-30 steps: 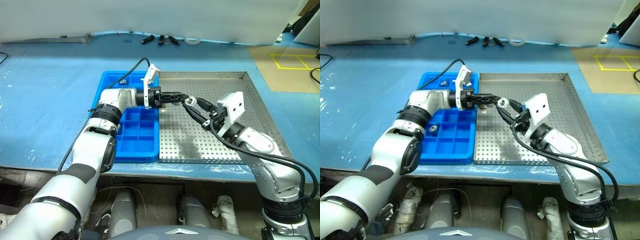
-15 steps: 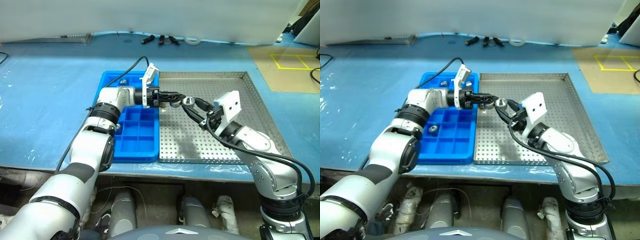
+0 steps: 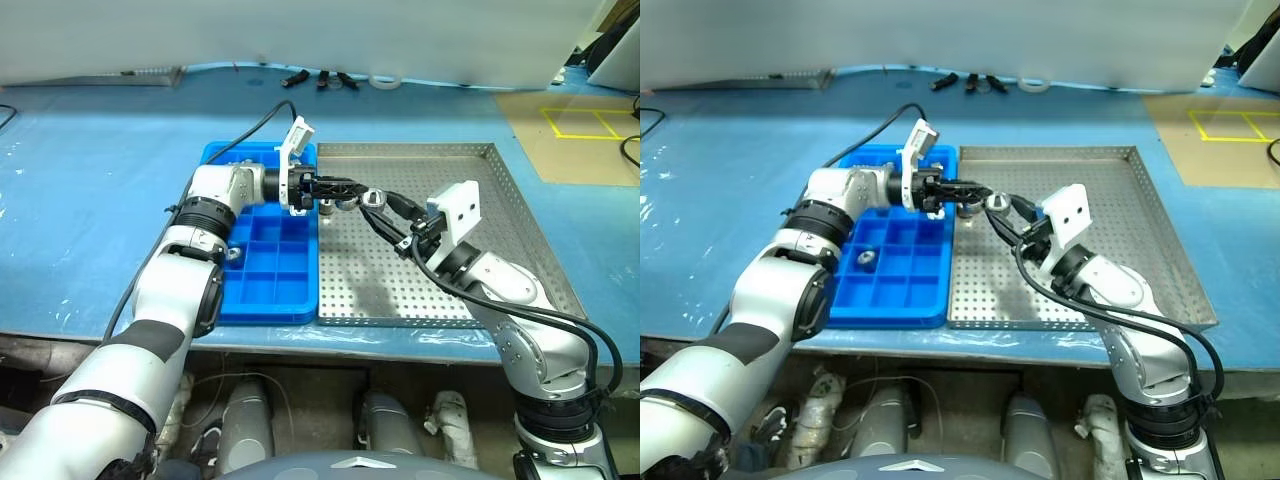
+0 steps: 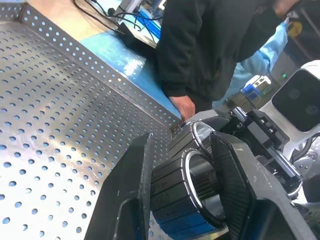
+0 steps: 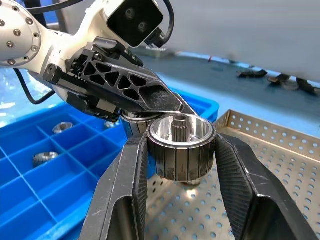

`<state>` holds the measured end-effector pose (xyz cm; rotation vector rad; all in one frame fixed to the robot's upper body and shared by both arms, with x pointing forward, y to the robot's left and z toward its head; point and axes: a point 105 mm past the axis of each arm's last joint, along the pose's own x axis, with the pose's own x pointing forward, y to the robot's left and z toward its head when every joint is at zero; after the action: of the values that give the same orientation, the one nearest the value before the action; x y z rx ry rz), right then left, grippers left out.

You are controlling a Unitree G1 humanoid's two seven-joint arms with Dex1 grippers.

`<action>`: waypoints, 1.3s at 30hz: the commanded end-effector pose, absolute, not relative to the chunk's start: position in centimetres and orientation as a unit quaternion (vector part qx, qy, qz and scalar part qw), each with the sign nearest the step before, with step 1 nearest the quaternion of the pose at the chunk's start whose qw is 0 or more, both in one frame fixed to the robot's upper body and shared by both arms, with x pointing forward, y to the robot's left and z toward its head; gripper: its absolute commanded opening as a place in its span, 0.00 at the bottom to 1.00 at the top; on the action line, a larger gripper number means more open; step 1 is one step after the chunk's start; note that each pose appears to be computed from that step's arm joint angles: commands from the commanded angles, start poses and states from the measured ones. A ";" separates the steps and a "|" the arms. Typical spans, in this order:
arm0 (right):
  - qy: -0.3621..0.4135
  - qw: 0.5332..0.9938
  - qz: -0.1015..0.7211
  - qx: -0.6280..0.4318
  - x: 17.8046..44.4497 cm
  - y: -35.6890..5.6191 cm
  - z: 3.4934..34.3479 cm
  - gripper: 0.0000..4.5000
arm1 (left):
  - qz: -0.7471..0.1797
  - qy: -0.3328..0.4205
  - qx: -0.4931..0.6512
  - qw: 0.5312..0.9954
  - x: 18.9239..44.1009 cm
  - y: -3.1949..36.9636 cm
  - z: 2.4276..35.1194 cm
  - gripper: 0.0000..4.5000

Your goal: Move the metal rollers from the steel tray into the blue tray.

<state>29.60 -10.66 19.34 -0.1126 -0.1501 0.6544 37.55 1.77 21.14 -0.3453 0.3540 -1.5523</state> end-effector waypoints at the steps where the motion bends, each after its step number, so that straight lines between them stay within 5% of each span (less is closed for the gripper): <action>1: -0.088 0.961 0.253 -0.070 30.5 -13.5 20.0 0.35 | -0.659 0.112 -0.118 0.734 39.2 5.5 23.9 0.32; 11: -0.083 0.959 0.260 -0.071 30.6 -12.9 19.5 0.35 | -0.647 0.105 -0.084 0.750 39.7 6.6 24.5 0.32; 16: -0.026 0.979 0.199 0.043 31.7 -15.2 17.9 0.35 | -0.655 0.039 0.047 0.753 39.4 7.1 24.5 0.32; 24: 0.003 0.970 0.179 0.162 31.8 -16.2 18.1 0.35 | -0.652 0.023 0.021 0.757 39.6 7.2 25.4 0.32; 31: 0.020 0.980 0.179 0.081 31.6 -16.5 17.7 0.35 | -0.657 0.026 0.018 0.753 39.4 7.0 25.3 0.32; 39: 0.011 0.941 0.338 -0.017 29.4 -12.2 17.7 0.35 | -0.672 0.024 0.018 0.740 37.4 8.0 23.5 0.32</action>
<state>29.86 -13.27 16.49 0.0057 0.0851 0.6243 37.62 7.45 21.96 0.0128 0.1096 -1.4852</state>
